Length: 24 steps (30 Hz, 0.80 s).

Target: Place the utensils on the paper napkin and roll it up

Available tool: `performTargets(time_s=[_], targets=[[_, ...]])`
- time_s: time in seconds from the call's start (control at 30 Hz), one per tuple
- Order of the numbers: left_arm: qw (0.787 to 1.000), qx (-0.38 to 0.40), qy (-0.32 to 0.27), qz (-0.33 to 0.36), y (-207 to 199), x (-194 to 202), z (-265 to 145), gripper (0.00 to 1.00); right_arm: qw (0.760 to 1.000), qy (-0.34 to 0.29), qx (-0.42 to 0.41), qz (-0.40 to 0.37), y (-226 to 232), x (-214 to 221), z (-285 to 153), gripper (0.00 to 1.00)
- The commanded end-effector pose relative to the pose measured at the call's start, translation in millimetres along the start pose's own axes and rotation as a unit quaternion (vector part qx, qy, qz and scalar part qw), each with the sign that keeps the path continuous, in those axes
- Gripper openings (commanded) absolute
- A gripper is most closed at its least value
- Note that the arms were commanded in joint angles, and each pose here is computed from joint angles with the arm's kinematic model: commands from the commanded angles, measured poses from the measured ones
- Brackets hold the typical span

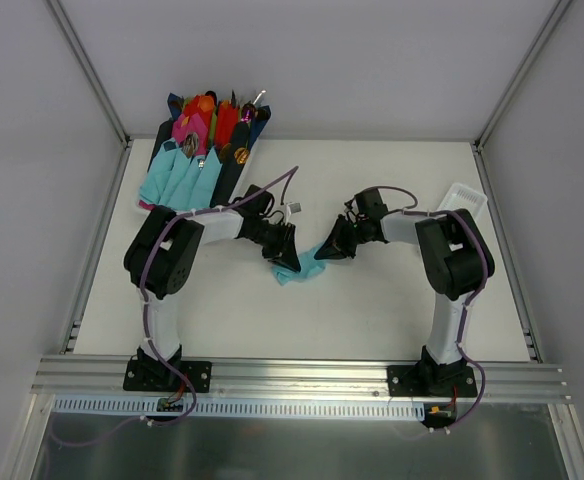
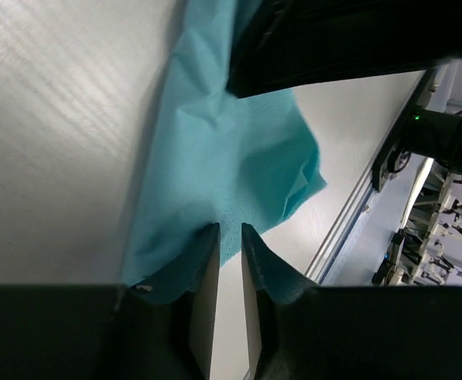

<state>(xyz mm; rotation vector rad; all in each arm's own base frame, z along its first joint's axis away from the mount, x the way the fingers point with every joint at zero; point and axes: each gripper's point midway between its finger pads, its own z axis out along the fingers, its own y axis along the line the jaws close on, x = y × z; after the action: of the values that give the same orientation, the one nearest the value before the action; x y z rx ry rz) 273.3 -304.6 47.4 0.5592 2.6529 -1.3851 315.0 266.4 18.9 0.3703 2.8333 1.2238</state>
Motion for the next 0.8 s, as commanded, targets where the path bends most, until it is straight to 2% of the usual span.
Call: performTargets(time_s=[0.0, 0.1, 0.27, 0.47, 0.63, 0.77], targets=[[0.999, -0.018, 0.024, -0.02, 19.6, 16.1, 8.2, 0.16, 0.997, 0.011, 0.075, 0.009, -40.1, 7.1, 6.4, 0.09], [0.997, -0.038, 0.038, -0.053, 41.8, 32.1, 10.5, 0.08, 0.997, 0.011, 0.076, 0.012, -42.2, 5.3, 2.9, 0.09], [0.992, -0.066, 0.052, -0.099, 71.7, 54.2, 10.5, 0.01, 0.998, 0.003, 0.059, 0.003, -35.2, -7.0, -8.3, 0.1], [0.988, -0.066, 0.057, -0.13, 80.8, 57.7, 13.0, 0.0, 0.999, -0.024, -0.009, -0.039, 16.1, -26.2, -29.3, 0.17], [0.987, -0.066, 0.057, -0.138, 83.1, 56.5, 15.2, 0.0, 0.995, -0.05, -0.051, -0.067, 57.6, -33.9, -47.6, 0.18], [0.986, -0.066, 0.058, -0.142, 84.2, 55.4, 16.5, 0.0, 0.994, -0.056, -0.071, -0.068, 74.1, -30.9, -47.6, 0.18]])
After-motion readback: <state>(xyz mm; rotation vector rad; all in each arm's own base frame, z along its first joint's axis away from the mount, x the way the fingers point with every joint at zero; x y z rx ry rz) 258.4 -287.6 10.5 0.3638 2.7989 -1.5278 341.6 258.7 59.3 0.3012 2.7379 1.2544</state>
